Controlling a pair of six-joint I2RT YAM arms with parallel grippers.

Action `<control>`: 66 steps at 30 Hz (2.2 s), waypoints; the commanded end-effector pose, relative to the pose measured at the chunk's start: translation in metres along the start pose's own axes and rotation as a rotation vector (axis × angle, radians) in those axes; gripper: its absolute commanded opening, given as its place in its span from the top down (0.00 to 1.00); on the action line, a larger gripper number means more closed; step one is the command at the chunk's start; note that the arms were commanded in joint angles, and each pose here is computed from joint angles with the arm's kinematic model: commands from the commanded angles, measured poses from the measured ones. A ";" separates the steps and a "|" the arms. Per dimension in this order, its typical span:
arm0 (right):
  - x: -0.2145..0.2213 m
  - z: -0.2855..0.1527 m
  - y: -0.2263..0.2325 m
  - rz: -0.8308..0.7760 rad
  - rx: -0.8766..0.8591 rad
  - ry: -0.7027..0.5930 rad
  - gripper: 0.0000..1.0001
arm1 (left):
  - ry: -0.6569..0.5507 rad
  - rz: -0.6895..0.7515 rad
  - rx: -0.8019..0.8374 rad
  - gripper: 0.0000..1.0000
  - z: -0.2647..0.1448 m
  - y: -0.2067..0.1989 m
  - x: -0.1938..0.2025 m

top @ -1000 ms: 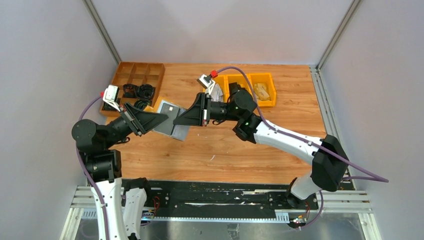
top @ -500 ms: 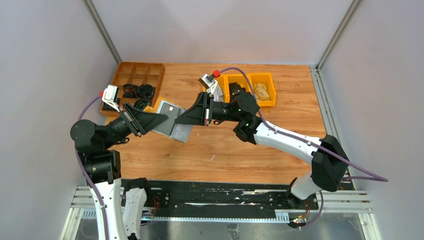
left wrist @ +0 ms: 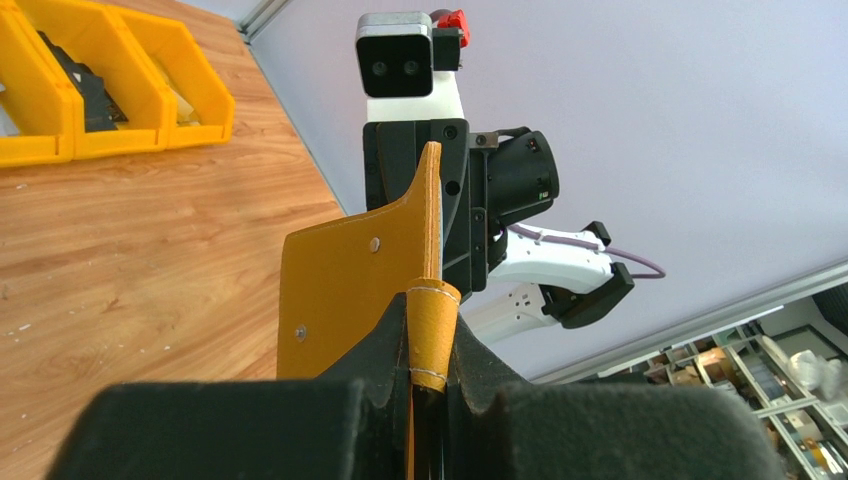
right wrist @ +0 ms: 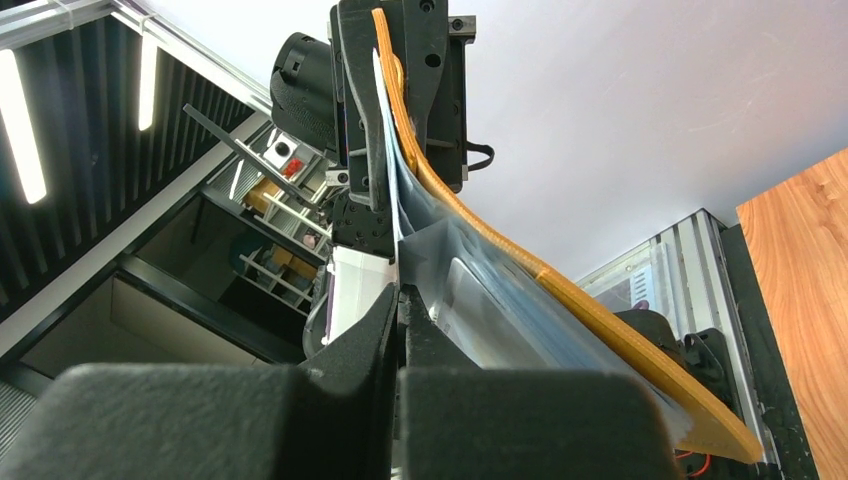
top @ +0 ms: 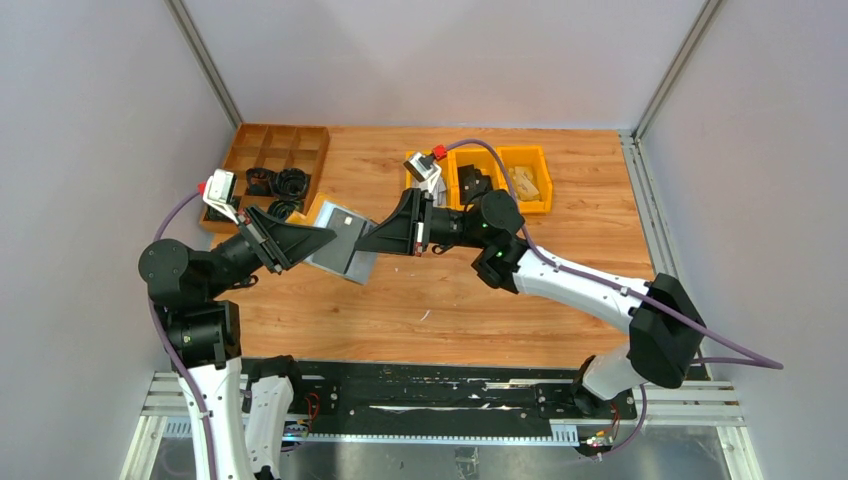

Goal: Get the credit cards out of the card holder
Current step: Remove the credit card from the card holder.

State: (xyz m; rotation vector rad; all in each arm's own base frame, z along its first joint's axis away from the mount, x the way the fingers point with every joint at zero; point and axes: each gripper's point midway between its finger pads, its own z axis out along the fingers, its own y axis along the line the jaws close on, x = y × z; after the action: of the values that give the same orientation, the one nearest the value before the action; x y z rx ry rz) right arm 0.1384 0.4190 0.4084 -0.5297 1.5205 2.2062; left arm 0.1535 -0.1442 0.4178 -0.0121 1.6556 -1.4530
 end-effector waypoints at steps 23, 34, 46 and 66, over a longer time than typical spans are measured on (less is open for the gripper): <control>-0.016 -0.005 0.021 -0.049 -0.069 -0.084 0.78 | 0.003 0.033 0.029 1.00 -0.002 -0.023 -0.005; -0.021 0.003 0.024 -0.049 -0.091 -0.082 0.83 | 0.003 0.031 0.022 1.00 -0.001 -0.017 -0.004; -0.015 -0.006 0.019 -0.055 -0.072 -0.096 1.00 | -0.014 0.029 -0.002 1.00 0.000 -0.009 -0.006; -0.011 -0.020 0.007 -0.058 -0.009 -0.145 1.00 | -0.028 0.055 0.018 1.00 0.000 -0.026 -0.013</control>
State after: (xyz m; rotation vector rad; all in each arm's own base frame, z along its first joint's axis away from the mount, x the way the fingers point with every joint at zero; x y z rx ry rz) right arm 0.1458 0.4051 0.4025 -0.3919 1.4742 2.1802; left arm 0.1517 -0.1442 0.4310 0.0064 1.6415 -1.4278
